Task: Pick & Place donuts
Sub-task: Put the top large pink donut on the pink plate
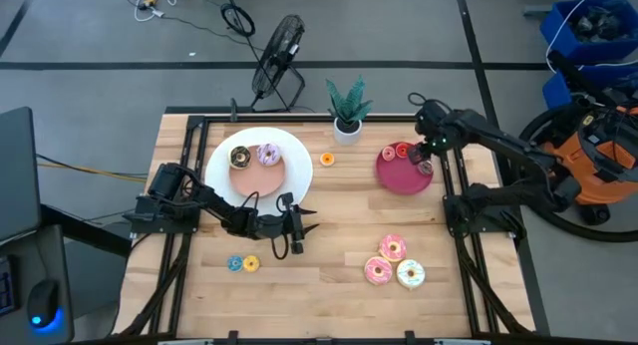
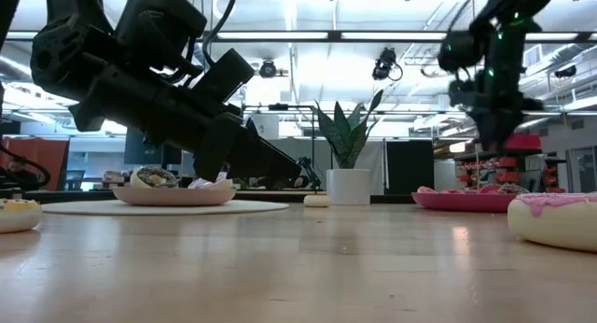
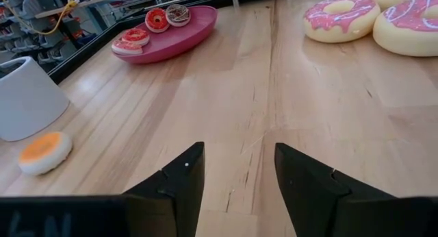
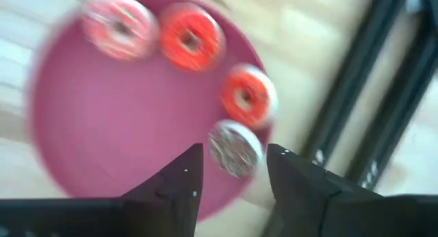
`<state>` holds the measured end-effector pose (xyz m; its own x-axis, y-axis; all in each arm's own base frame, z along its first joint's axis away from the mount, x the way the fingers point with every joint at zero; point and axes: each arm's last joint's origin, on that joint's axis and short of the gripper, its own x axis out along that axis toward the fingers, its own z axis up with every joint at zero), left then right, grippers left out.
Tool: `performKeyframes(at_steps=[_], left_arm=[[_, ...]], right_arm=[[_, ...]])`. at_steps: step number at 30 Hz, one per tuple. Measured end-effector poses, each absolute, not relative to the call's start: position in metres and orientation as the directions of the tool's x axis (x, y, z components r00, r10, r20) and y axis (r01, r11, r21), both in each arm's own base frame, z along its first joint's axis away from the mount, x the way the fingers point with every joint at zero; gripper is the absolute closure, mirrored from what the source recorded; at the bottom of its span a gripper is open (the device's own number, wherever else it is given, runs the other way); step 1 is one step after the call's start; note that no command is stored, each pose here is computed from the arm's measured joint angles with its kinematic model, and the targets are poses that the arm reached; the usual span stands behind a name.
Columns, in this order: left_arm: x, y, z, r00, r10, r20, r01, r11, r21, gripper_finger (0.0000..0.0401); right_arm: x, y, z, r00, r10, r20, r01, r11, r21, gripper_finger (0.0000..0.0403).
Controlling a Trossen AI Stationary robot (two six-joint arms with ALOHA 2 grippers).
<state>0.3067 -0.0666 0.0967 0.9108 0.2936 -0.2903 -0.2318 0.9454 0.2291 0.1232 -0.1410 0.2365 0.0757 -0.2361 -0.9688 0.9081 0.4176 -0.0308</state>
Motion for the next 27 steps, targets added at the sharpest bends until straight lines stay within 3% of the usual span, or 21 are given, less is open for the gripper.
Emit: performKeyframes(at_steps=[6,13,21,27], left_arm=[[0.307,-0.066,0.096,0.908,0.295,-0.297,-0.228,0.944,0.240,0.0220],[0.306,-0.066,0.096,0.907,0.296,-0.301,-0.223,0.941,0.254,0.0220],[0.307,-0.063,0.096,0.904,0.307,-0.297,-0.222,0.932,0.288,0.0220],[0.309,-0.051,0.096,0.891,0.342,-0.297,-0.261,0.923,0.281,0.0220]], right_arm=[[0.159,-0.099,0.237,0.293,-0.293,-0.910,0.752,0.659,0.030,0.0234],[0.188,-0.023,0.202,0.488,-0.171,-0.856,0.500,0.858,0.113,0.0234],[0.176,0.050,0.191,0.516,-0.120,-0.848,0.429,0.893,0.134,0.0234],[0.158,0.066,0.169,0.465,-0.069,-0.882,0.476,0.860,0.184,0.0225]])
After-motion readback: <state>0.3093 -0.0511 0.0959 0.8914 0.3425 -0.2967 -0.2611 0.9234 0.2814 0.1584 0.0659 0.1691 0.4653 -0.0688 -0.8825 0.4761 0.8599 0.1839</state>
